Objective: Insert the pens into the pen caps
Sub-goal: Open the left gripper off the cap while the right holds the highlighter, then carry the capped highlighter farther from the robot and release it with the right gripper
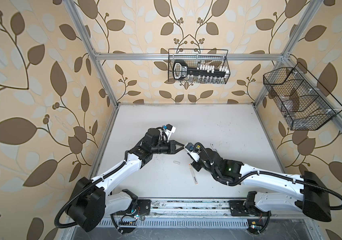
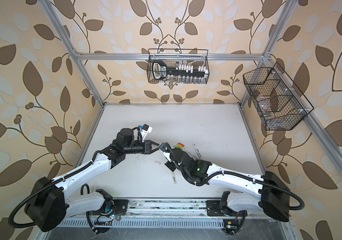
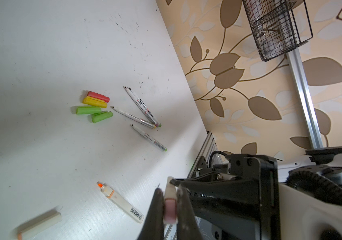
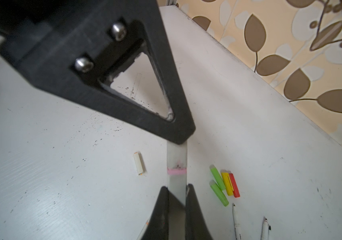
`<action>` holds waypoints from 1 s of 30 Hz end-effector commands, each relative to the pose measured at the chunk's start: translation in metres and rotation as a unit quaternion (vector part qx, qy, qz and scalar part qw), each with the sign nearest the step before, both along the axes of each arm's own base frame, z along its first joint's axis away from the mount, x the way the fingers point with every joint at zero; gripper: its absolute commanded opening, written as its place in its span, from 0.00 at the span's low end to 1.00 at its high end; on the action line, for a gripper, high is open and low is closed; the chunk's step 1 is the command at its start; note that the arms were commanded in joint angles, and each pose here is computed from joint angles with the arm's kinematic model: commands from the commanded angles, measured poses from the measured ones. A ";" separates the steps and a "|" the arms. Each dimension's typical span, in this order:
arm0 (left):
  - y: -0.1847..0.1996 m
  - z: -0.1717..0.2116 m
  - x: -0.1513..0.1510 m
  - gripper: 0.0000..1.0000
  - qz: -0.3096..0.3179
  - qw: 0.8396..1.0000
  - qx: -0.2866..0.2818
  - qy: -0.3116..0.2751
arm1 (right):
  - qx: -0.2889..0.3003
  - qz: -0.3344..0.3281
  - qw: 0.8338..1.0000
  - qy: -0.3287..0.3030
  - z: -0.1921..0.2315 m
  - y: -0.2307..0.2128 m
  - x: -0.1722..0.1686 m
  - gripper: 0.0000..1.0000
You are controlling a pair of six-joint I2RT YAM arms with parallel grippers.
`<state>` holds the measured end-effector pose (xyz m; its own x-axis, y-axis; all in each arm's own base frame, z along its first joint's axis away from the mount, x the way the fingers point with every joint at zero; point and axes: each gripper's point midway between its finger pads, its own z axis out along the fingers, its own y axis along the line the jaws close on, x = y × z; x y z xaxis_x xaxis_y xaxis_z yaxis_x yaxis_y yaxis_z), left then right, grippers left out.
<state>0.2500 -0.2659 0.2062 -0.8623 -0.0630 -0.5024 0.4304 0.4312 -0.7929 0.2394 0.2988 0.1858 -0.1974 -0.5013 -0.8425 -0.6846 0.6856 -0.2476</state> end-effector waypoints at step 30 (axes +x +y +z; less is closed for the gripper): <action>0.096 0.009 -0.013 0.99 0.160 0.985 0.070 0.015 | 0.061 -0.030 0.996 0.058 0.031 0.010 0.048 0.05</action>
